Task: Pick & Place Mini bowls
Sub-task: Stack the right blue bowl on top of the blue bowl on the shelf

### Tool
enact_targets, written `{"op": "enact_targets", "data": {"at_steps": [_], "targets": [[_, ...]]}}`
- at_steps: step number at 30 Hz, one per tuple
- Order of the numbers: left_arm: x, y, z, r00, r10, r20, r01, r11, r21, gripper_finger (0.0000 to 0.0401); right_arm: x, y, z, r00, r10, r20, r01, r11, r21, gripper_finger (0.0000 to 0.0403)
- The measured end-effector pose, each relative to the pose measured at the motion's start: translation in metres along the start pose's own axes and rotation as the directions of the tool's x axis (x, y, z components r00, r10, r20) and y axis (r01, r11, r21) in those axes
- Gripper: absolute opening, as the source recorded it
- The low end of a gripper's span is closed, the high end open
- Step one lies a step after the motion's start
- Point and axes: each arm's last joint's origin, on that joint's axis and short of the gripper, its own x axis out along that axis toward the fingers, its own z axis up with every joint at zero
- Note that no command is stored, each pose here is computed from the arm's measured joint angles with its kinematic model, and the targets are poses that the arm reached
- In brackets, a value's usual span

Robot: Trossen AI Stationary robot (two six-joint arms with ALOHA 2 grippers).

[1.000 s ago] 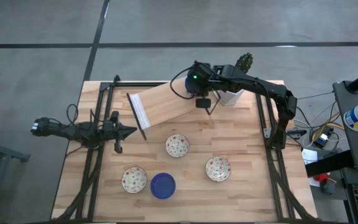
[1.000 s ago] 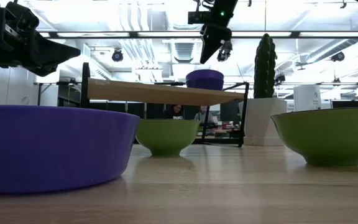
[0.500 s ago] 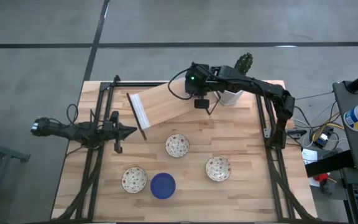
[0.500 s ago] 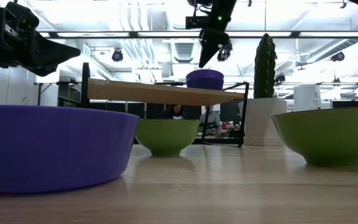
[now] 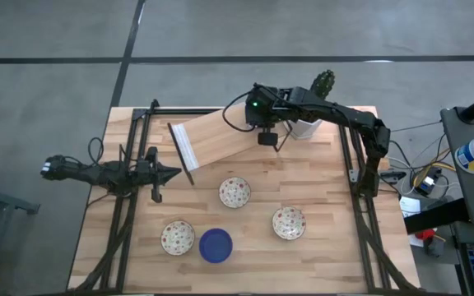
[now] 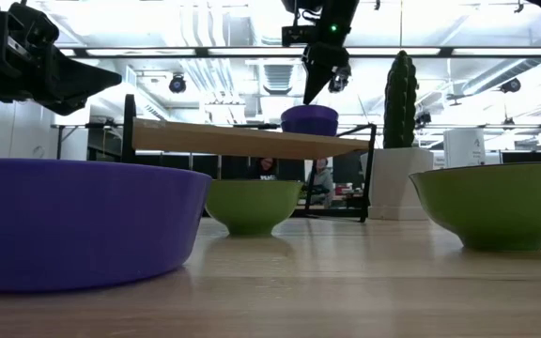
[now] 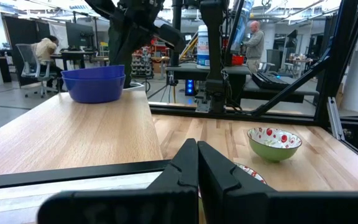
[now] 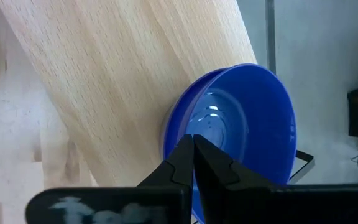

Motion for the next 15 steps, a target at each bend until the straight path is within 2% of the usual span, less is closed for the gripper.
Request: {"op": "enact_targets", "data": {"at_steps": [15], "targets": [[0.0, 0.0, 0.0001, 1.0, 0.0, 0.0, 0.0, 1.0, 0.0, 0.0, 0.0022, 0.0008, -0.0008, 1.0, 0.023, 0.0, -0.023, 1.0, -0.004, 0.0008]]}}
